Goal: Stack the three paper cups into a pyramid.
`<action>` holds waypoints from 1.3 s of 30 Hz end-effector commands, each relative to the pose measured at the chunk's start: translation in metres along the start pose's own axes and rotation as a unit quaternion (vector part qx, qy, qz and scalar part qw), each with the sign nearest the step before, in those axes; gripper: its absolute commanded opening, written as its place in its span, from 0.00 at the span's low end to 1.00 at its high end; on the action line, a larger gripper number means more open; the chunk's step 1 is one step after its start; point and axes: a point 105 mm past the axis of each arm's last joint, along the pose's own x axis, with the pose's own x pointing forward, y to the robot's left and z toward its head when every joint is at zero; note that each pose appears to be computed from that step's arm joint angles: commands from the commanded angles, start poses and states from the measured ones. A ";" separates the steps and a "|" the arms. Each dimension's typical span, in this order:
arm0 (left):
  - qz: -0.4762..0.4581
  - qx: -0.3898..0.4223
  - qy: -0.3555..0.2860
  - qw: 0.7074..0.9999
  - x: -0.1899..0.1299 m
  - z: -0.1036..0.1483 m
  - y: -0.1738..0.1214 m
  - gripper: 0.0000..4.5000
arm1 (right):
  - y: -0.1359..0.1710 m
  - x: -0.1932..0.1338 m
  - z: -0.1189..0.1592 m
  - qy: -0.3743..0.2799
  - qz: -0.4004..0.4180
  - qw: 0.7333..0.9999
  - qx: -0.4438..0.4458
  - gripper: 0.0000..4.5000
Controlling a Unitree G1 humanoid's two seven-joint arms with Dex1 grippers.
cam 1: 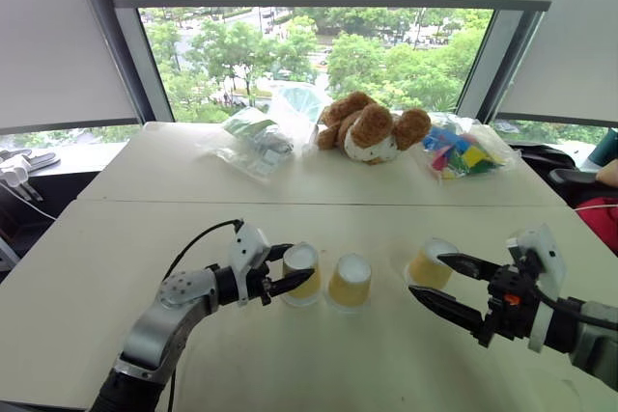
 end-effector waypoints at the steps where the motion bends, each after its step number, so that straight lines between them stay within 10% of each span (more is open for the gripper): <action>1: 0.004 0.018 -0.013 1.000 0.002 0.003 -0.002 0.51 | 0.002 0.001 0.007 -0.012 0.006 1.000 -0.016 1.00; 14: 0.002 0.023 -0.024 0.999 0.014 0.007 -0.009 0.51 | 0.002 0.005 0.005 -0.008 0.009 1.000 -0.017 1.00; 15: 0.002 0.023 -0.024 0.999 0.015 0.007 -0.009 0.74 | 0.002 0.005 0.005 -0.008 0.009 1.000 -0.016 1.00; 18: -0.002 0.023 -0.022 1.000 0.013 0.010 -0.010 1.00 | 0.002 0.004 0.004 -0.009 0.008 1.000 -0.016 1.00; 39: -0.088 -0.053 0.053 0.993 -0.080 0.055 -0.039 1.00 | -0.062 -0.012 -0.001 -0.065 -0.126 0.989 -0.032 1.00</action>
